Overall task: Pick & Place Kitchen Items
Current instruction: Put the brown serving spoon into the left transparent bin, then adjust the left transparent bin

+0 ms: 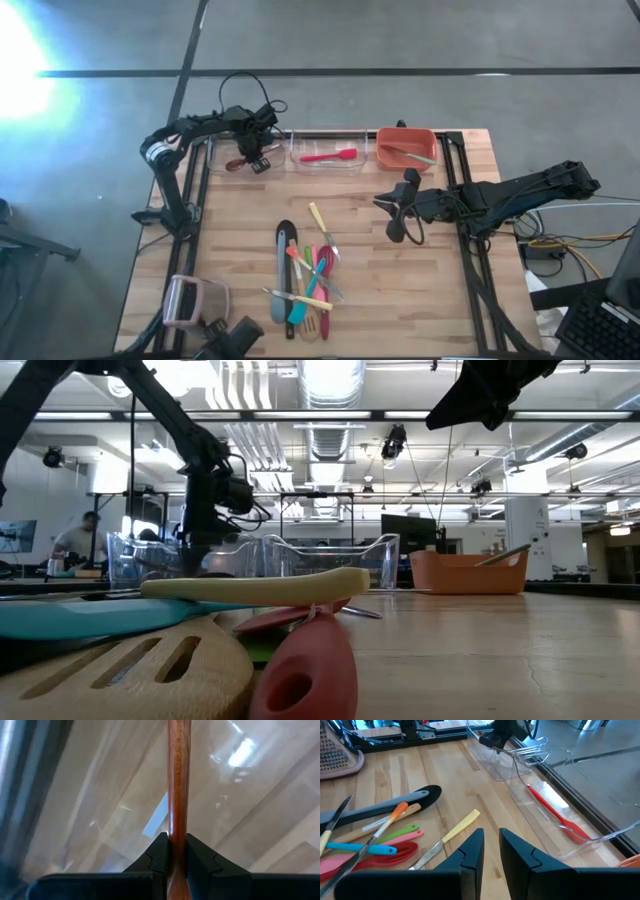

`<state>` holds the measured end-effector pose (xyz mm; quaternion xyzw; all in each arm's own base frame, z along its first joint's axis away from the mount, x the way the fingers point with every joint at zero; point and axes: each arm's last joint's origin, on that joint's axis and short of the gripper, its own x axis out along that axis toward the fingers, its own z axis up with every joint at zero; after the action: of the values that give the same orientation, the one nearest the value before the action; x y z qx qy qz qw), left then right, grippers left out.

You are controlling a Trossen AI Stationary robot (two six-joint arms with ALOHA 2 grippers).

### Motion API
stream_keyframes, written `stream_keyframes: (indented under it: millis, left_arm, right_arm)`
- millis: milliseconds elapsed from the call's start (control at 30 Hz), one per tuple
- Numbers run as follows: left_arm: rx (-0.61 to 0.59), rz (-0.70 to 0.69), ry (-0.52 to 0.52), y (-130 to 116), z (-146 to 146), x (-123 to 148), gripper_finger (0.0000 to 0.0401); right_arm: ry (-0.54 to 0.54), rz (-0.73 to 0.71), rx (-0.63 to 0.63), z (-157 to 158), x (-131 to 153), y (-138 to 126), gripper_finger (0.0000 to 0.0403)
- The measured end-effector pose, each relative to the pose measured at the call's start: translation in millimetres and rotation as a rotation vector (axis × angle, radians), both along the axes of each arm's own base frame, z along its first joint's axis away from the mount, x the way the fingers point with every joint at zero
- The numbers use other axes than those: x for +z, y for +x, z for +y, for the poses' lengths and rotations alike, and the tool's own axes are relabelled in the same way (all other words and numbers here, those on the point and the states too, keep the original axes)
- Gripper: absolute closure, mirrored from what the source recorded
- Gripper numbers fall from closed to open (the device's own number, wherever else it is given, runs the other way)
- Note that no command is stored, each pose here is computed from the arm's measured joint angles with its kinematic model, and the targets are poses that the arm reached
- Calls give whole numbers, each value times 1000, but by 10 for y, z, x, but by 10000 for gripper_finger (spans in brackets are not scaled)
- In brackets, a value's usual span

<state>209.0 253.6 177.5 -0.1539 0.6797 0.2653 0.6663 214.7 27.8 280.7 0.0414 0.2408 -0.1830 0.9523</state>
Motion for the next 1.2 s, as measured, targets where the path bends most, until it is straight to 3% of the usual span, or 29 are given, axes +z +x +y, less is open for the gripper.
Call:
stream_keyframes:
  millis: [767, 1200]
  left_arm:
    - [-30, 20, -47, -11, -18, -44, 329]
    - [-13, 13, -46, 67, 67, 403, 328]
  right_arm:
    - [0, 0, 0, 0, -1, 0, 351]
    - [8, -3, -4, 0, 0, 0, 351]
